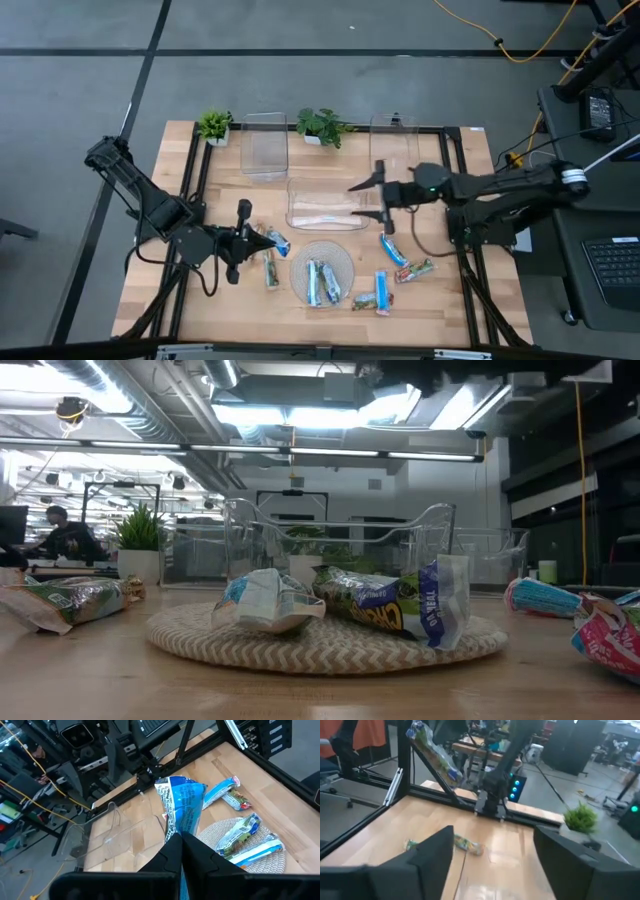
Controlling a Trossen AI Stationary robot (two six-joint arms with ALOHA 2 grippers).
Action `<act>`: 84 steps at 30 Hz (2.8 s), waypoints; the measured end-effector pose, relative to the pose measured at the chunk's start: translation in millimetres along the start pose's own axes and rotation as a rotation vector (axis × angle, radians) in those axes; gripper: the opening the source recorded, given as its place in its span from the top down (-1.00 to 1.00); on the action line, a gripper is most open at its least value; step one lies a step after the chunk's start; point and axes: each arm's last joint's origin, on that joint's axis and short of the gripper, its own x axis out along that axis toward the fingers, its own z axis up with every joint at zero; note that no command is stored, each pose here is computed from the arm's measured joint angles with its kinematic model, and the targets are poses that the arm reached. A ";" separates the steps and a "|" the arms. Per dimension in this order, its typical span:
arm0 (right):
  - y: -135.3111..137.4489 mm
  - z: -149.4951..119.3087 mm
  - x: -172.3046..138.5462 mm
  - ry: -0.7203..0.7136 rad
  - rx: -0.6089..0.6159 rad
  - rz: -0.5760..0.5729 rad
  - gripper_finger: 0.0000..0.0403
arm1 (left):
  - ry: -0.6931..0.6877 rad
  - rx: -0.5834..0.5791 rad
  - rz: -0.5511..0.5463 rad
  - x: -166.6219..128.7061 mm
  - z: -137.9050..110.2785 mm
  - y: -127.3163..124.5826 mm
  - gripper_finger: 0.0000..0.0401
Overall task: Pick and place Granola Bars by type
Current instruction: Put the blue granola bar into the top right transparent bin
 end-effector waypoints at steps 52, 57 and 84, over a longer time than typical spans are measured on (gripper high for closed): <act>18.1 35.4 131.1 -0.072 -0.106 0.228 -0.15 | 0.032 -0.052 0.069 32.6 -7.2 32.6 0.99; 18.1 35.4 131.1 -0.073 -0.108 0.229 0.13 | 0.043 -0.059 0.043 37.9 -8.3 28.6 0.99; 18.7 30.8 130.8 -0.027 -0.118 0.239 0.73 | 0.128 -0.027 0.081 19.4 0.1 27.1 0.63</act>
